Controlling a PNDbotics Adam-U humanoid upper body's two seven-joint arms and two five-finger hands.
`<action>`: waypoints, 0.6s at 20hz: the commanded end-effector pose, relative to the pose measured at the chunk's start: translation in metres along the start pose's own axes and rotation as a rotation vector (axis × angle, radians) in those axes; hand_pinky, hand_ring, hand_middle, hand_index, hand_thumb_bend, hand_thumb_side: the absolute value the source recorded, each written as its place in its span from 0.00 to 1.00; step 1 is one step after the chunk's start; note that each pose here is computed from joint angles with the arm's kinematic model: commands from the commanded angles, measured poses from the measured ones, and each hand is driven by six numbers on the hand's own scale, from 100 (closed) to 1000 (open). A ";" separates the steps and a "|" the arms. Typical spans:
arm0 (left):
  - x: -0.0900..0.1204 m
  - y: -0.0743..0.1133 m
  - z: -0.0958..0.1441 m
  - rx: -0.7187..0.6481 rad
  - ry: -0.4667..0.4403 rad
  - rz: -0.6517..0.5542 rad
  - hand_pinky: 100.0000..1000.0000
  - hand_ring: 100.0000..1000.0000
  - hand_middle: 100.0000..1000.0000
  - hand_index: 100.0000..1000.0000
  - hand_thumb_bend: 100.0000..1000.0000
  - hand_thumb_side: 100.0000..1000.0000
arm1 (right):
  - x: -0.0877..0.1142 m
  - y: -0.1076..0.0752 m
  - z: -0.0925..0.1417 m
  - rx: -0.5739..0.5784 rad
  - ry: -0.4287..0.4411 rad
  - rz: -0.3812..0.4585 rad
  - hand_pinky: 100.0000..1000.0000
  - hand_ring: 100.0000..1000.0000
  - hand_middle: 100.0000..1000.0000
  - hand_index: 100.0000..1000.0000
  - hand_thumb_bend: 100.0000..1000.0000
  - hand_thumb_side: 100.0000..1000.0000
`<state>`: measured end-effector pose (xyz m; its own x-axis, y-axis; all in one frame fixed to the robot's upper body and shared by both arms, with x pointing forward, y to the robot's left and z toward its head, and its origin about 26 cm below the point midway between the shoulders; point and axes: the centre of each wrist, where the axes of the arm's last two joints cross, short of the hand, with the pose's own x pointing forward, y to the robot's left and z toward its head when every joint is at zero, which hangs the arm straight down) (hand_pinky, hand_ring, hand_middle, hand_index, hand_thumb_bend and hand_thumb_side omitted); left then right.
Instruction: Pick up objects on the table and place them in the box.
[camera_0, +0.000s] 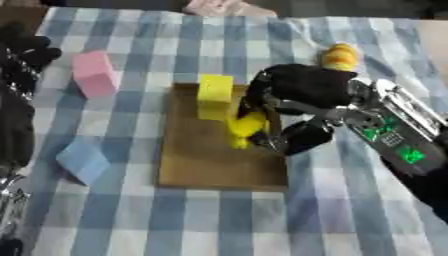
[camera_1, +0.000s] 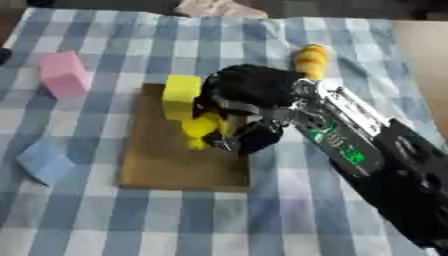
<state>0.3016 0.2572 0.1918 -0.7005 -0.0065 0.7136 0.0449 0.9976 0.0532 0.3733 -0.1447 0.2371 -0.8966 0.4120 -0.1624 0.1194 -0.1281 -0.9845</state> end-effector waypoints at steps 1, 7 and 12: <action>0.007 -0.001 -0.004 -0.012 -0.030 0.001 0.91 0.70 0.64 0.84 0.01 0.72 | -0.007 0.002 0.000 0.025 0.005 0.025 0.74 0.58 0.45 0.71 0.00 0.14; 0.007 -0.001 -0.004 -0.013 -0.030 0.001 0.91 0.70 0.64 0.84 0.01 0.72 | -0.008 0.009 0.000 0.115 -0.036 0.044 0.86 0.87 0.80 0.95 0.00 0.41; 0.007 -0.001 -0.004 -0.013 -0.028 0.003 0.91 0.70 0.64 0.84 0.01 0.72 | -0.008 0.003 0.003 0.119 -0.041 0.063 0.94 0.96 0.87 1.00 0.00 0.34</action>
<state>0.3017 0.2567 0.1917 -0.6992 -0.0042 0.7149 0.0469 0.9976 0.0517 0.3811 -0.1476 0.2234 -0.9138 0.3621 -0.1842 0.0914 -0.2584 -0.9617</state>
